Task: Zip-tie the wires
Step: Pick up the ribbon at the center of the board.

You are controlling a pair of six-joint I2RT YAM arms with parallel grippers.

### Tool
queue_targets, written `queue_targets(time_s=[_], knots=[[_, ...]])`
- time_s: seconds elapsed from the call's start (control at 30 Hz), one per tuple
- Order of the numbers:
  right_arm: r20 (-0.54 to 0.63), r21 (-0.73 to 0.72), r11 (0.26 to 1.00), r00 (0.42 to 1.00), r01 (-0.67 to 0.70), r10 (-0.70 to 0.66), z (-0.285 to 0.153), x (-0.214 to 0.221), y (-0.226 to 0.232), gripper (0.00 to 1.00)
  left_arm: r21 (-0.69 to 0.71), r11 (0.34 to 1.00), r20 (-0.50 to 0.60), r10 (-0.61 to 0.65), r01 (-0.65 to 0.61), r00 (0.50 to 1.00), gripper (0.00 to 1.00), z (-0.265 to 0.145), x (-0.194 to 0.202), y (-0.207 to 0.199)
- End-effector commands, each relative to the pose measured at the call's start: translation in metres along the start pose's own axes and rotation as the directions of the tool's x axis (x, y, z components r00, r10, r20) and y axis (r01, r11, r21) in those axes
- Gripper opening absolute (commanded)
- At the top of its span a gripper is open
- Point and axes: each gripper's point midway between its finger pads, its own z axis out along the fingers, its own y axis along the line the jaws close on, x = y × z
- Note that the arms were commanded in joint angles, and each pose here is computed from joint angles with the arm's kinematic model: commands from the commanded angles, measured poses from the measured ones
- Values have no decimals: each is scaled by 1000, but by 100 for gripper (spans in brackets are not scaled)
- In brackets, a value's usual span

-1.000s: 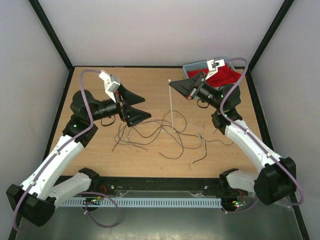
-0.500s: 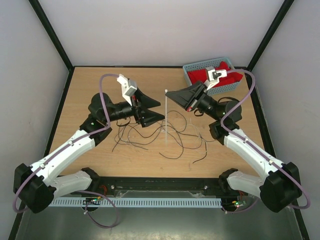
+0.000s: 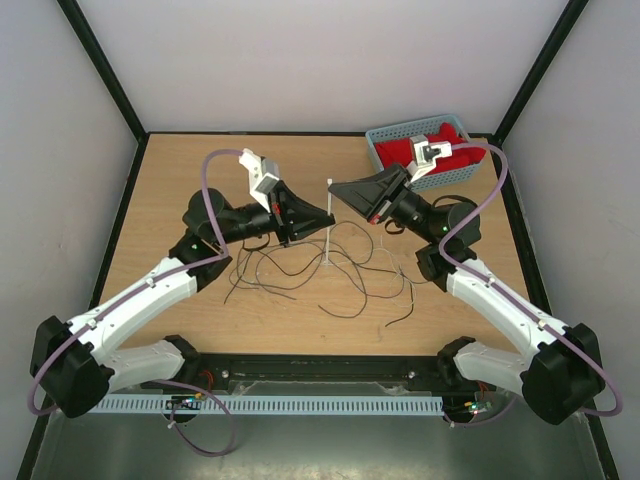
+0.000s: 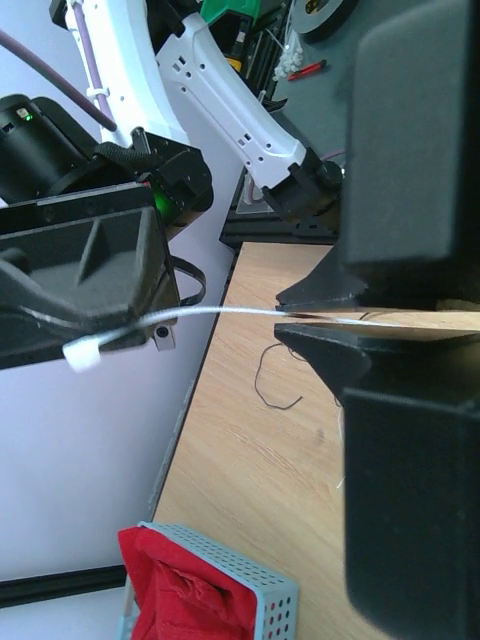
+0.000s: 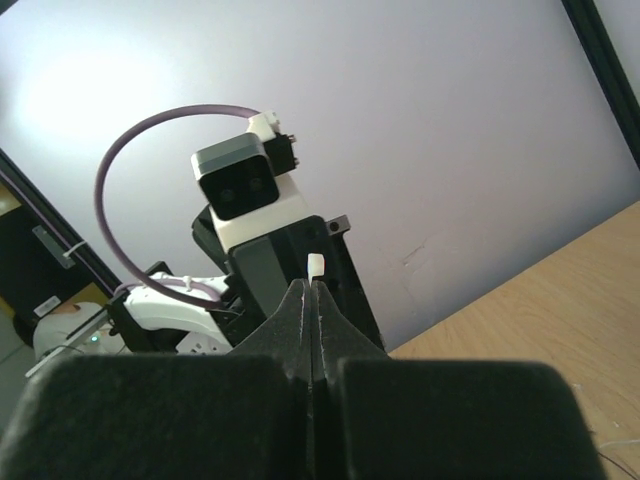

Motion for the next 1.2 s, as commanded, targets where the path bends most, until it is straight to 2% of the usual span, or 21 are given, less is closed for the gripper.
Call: queue_targets(time_s=[0.0, 0.03, 0.27, 0.47, 0.6, 0.93, 1.03, 1.17], knots=[[36, 2, 998, 998, 59, -59, -1, -5, 3, 0, 55, 997, 71, 51, -55, 996, 3, 7, -23, -15], [39, 7, 998, 997, 63, -63, -1, -5, 2, 0, 60, 997, 71, 51, -55, 996, 0, 7, -22, -16], [37, 31, 997, 997, 71, -72, -3, -2, -5, 2, 54, 998, 75, 33, -37, 997, 0, 8, -18, -15], [15, 76, 993, 995, 94, -95, -9, 0, -8, 43, 16, 999, 90, 33, -35, 995, 0, 4, -19, -10], [-39, 80, 988, 991, 130, -127, -13, 6, -3, 54, -1, 1000, 93, 26, -26, 995, 0, 1, -19, -6], [-139, 42, 993, 985, 109, -102, -13, 25, -4, 53, 14, 1000, 89, 17, -19, 996, 0, 2, -20, -8], [-147, 20, 996, 985, 89, -85, -11, 28, -3, 46, 15, 1000, 89, 13, -14, 996, 0, 2, -20, -8], [-142, 15, 996, 986, 86, -83, -10, 28, -3, 32, 17, 1000, 85, 8, -10, 996, 0, 3, -19, -8]])
